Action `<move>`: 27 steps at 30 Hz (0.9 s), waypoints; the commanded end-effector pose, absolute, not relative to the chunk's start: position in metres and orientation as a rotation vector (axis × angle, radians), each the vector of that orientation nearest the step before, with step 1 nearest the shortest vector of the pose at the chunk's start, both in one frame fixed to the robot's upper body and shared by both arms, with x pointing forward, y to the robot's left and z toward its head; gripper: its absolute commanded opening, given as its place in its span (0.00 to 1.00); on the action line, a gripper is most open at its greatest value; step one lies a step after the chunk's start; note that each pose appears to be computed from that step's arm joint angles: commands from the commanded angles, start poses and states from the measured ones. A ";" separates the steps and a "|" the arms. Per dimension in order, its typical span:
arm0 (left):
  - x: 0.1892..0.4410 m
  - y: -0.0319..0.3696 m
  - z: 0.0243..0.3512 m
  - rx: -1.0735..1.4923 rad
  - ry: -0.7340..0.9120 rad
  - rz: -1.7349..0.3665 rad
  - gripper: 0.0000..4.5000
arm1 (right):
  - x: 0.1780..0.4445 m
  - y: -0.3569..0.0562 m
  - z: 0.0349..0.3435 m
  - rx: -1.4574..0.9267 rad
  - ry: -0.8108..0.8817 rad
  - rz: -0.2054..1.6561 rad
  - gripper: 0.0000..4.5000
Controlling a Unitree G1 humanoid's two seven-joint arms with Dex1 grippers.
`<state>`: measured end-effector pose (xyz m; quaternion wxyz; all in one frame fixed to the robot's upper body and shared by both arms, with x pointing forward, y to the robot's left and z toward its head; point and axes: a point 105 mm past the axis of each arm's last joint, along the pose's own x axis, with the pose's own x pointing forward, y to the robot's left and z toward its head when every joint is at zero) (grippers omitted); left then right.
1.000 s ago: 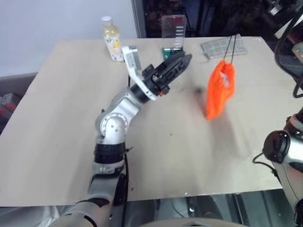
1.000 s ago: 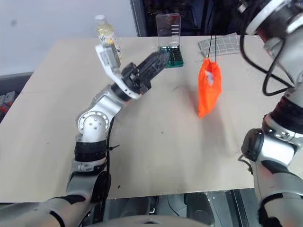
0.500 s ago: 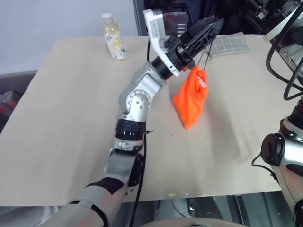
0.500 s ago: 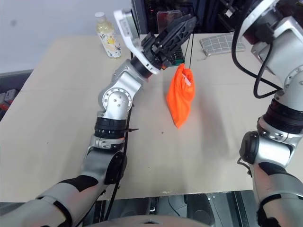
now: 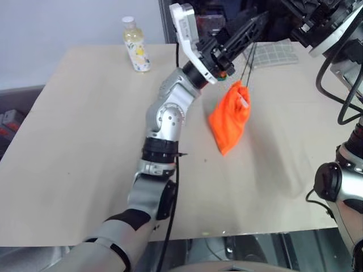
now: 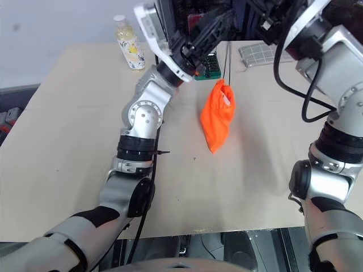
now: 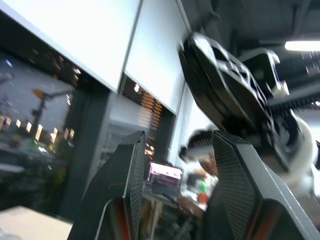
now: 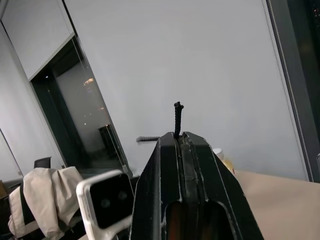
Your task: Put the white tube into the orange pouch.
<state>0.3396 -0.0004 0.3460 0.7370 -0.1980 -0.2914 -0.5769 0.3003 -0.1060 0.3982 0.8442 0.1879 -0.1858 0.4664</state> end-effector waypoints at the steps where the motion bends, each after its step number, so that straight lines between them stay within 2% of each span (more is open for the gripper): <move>1: 0.333 0.000 0.358 -0.413 -0.709 -1.286 0.48 | 0.285 -0.105 0.409 0.377 -0.460 1.016 0.00; 8: 0.332 -0.009 0.346 -0.370 -0.668 -1.328 0.48 | 0.282 -0.105 0.410 0.379 -0.467 1.027 0.00; 20: 0.345 -0.016 0.338 -0.339 -0.632 -1.298 0.48 | 0.279 -0.103 0.409 0.378 -0.470 1.038 0.00; 21: 0.344 -0.016 0.337 -0.330 -0.630 -1.303 0.36 | 0.280 -0.103 0.409 0.377 -0.470 1.034 0.00; 23: 0.343 -0.017 0.335 -0.325 -0.631 -1.307 0.21 | 0.280 -0.104 0.408 0.377 -0.469 1.030 0.00; 24: 0.343 -0.017 0.335 -0.325 -0.632 -1.307 0.08 | 0.280 -0.104 0.408 0.377 -0.469 1.030 0.00; 25: 0.342 -0.017 0.335 -0.327 -0.633 -1.308 0.02 | 0.280 -0.104 0.408 0.376 -0.469 1.029 0.00; 27: 0.341 -0.016 0.336 -0.329 -0.636 -1.310 0.02 | 0.280 -0.104 0.407 0.376 -0.468 1.026 0.00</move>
